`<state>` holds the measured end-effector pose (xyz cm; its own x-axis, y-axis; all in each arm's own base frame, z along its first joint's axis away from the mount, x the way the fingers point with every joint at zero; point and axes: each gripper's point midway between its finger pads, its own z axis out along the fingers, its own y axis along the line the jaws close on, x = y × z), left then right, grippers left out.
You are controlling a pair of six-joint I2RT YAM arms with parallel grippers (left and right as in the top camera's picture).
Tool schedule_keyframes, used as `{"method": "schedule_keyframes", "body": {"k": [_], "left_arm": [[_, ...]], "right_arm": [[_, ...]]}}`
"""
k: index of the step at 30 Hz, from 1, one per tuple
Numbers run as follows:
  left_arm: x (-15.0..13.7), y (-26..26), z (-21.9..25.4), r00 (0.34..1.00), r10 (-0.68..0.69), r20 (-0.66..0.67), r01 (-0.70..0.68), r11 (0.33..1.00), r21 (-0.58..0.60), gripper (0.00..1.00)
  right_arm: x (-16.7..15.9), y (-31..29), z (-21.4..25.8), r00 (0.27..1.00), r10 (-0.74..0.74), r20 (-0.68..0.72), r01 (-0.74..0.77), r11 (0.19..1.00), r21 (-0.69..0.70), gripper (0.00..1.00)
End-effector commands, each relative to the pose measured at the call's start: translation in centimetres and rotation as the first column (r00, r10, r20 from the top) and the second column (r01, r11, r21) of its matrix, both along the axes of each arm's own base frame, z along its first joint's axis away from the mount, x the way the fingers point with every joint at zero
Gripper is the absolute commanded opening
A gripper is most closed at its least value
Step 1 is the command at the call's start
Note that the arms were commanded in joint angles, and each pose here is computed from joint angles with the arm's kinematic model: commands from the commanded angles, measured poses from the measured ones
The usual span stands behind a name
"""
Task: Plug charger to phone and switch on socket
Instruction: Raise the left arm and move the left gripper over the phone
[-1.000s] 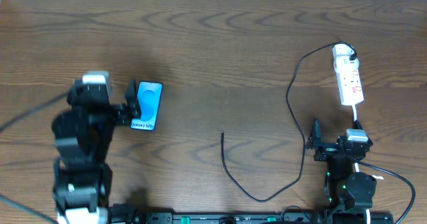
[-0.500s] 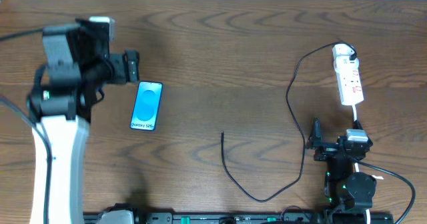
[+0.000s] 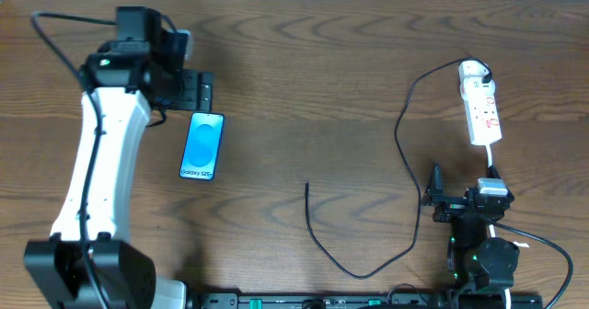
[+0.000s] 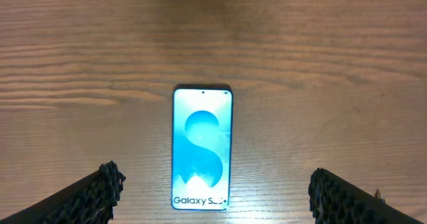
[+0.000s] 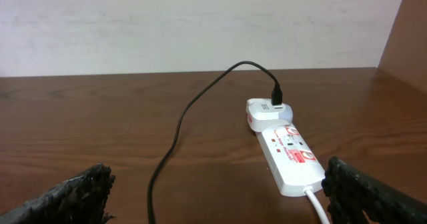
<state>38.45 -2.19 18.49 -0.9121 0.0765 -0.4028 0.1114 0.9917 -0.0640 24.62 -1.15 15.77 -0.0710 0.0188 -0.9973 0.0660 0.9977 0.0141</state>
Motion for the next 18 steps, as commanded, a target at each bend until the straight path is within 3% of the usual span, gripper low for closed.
{"method": "schedule_keyframes", "body": {"k": [1,10,12,13,14,15,16,18], "left_arm": [[0.36,-0.06,-0.47,1.000,-0.009,-0.013,0.009,0.999,0.035,0.92],[0.52,-0.07,-1.07,1.000,-0.009,-0.028,0.010,0.999,0.034,0.91],[0.56,-0.07,-1.05,1.000,-0.008,-0.026,0.009,0.999,0.034,0.48],[0.57,-0.07,-1.05,1.000,-0.008,-0.025,0.009,0.999,0.034,0.33],[0.57,-0.07,-1.05,1.000,-0.008,-0.025,0.009,0.999,0.034,0.26],[0.56,-0.07,-1.05,1.000,-0.009,-0.026,0.010,0.999,0.034,0.26],[0.55,-0.07,-1.05,1.000,-0.008,-0.026,0.009,0.999,0.034,0.40],[0.55,-0.07,-1.05,1.000,-0.008,-0.026,0.009,0.999,0.033,0.98]], "right_arm": [[-0.02,0.15,0.00,1.000,0.005,0.003,-0.005,1.000,0.011,0.99],[-0.02,0.15,0.00,1.000,0.005,0.003,-0.005,1.000,0.011,0.99],[-0.02,0.15,0.00,1.000,0.005,0.003,-0.005,1.000,0.011,0.99],[-0.02,0.15,0.00,1.000,0.005,0.003,-0.005,1.000,0.011,0.99],[-0.02,0.15,0.00,1.000,0.005,0.003,-0.005,1.000,0.011,0.99],[-0.02,0.15,0.00,1.000,0.005,0.003,-0.005,1.000,0.011,0.99],[-0.02,0.15,0.00,1.000,0.005,0.003,-0.005,1.000,0.011,0.99],[-0.02,0.15,0.00,1.000,0.005,0.003,-0.005,1.000,0.011,0.99]]}}
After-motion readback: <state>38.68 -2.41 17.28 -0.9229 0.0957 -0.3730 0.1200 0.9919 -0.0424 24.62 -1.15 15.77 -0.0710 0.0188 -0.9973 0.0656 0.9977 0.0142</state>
